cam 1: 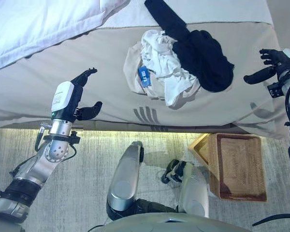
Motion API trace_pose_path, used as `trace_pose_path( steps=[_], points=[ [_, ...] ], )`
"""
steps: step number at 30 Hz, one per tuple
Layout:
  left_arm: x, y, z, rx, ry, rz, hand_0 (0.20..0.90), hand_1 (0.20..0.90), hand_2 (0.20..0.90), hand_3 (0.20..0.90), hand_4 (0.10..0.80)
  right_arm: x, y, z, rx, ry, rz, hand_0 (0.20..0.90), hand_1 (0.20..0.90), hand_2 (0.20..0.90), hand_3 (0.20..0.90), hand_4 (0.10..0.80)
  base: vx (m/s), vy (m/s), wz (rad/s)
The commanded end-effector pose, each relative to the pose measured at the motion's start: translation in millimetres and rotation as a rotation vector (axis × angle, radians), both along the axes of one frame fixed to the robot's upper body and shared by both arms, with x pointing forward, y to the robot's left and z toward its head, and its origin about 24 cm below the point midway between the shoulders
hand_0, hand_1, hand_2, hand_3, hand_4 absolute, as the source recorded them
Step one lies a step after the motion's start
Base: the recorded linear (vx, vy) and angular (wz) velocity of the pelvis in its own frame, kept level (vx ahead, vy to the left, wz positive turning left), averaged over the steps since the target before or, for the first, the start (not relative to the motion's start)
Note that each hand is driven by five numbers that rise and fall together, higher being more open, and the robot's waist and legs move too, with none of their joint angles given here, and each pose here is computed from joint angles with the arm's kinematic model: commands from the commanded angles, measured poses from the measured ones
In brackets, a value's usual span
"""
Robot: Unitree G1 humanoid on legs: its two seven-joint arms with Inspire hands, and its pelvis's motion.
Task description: Pick up the clothes from the bed and place them into the basket
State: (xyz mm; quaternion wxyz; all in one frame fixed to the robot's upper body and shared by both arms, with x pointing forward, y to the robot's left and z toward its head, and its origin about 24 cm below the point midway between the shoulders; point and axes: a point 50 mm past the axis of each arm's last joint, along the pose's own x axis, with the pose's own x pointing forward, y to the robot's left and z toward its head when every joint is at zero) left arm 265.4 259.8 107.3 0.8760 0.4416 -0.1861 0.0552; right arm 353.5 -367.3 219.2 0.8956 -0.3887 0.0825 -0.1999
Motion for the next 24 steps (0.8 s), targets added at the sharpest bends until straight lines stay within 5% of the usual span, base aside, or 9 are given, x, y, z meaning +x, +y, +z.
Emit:
trace_pose_path(
  steps=[1,10,24],
  points=[
    [-3,2,2,-0.098,-0.051,0.027,0.9,0.9,0.9,0.9,0.8,0,4,16,-0.056,-0.111,0.015,0.9,0.9,0.9,0.9,0.8,0.026,-0.1,-0.06],
    [-12,15,-28,-0.156,0.036,0.113,0.9,0.9,0.9,0.9,0.8,8,35,-27,-0.058,0.003,0.162,0.9,0.9,0.9,0.9,0.8,0.125,0.019,-0.13],
    [-1,15,-16,-0.125,0.0,0.102,0.9,0.9,0.9,0.9,0.8,0,36,-51,0.001,0.018,0.162,0.9,0.9,0.9,0.9,0.8,0.075,0.028,-0.15]
  ],
)
